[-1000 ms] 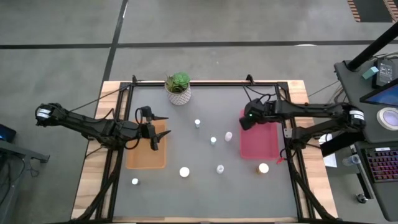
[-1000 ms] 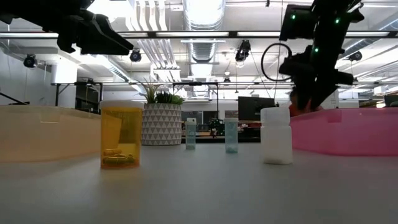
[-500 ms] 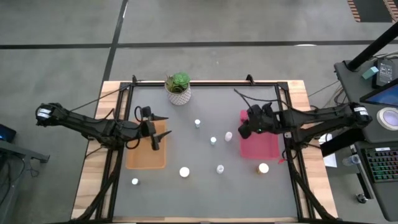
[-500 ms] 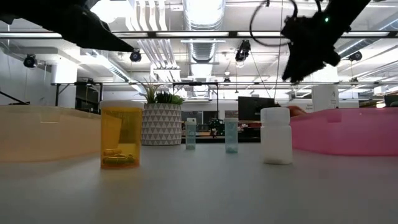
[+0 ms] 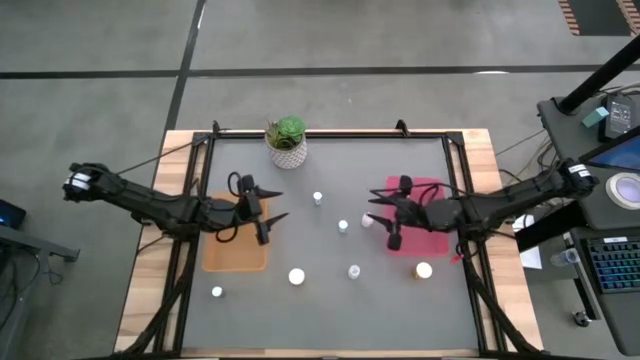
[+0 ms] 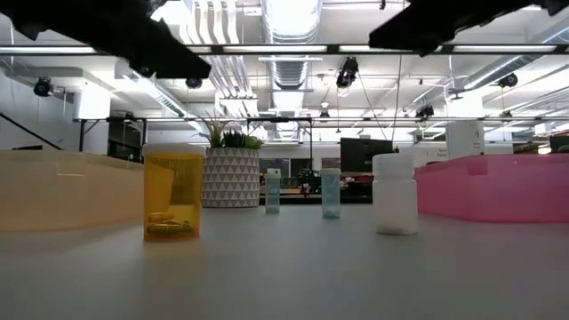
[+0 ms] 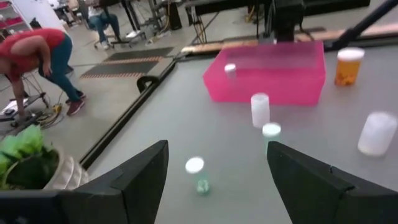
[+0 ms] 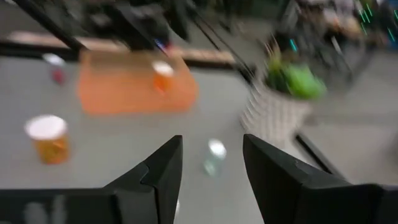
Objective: Pick and place medicine bottles into bin by pill shape (circle, oval)
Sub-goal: Put the left orange capsule bottle into the orange bin
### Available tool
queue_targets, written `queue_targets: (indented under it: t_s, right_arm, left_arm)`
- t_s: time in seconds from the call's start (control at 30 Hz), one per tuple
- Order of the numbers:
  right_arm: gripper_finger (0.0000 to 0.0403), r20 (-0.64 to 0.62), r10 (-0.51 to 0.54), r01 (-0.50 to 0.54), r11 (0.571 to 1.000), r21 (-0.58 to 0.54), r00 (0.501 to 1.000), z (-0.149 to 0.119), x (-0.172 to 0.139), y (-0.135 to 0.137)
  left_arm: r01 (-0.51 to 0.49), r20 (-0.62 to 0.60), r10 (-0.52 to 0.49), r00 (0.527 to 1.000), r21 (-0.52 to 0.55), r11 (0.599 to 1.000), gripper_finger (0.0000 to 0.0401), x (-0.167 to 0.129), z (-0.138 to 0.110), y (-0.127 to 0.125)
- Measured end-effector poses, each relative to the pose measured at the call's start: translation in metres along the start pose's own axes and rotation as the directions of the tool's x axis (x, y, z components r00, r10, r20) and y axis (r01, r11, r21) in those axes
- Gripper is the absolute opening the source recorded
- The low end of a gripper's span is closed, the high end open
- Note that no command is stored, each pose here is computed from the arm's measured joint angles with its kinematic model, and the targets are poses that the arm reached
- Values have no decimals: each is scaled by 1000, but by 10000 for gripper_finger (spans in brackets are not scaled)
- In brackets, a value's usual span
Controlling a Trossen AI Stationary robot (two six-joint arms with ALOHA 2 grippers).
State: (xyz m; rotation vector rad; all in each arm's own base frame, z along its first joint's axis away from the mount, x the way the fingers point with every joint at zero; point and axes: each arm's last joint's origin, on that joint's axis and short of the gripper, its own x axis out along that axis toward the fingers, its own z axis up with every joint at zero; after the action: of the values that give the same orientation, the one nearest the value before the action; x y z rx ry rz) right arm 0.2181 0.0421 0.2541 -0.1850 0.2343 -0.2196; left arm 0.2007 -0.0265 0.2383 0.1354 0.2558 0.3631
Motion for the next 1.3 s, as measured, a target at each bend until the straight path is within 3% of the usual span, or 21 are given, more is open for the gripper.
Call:
queue_targets:
  t_s: [0.23, 0.67, 1.03, 1.13, 1.3]
  right_arm:
    - [147, 257, 26, -10, 998, -65, 966, -9, -17, -6]
    - [141, 354, 29, -11, 999, -53, 935, -24, -47, -20]
    - [134, 449, 84, -40, 993, -107, 889, -44, -64, -24]
    - [134, 508, 136, -70, 987, -148, 851, -48, -69, -24]
    - [129, 609, 124, -50, 989, -137, 783, -52, -83, -30]
  left_arm:
    - [19, 24, -19, 1000, -14, 1000, 258, 11, 23, -8]
    - [107, 8, -107, 994, 3, 994, 258, 37, 54, -30]
    - [205, -185, -185, 965, 96, 974, 258, 47, 88, -46]
    - [231, -242, -200, 949, 105, 967, 258, 50, 97, -53]
    - [310, -336, -284, 898, 23, 951, 258, 59, 108, -67]
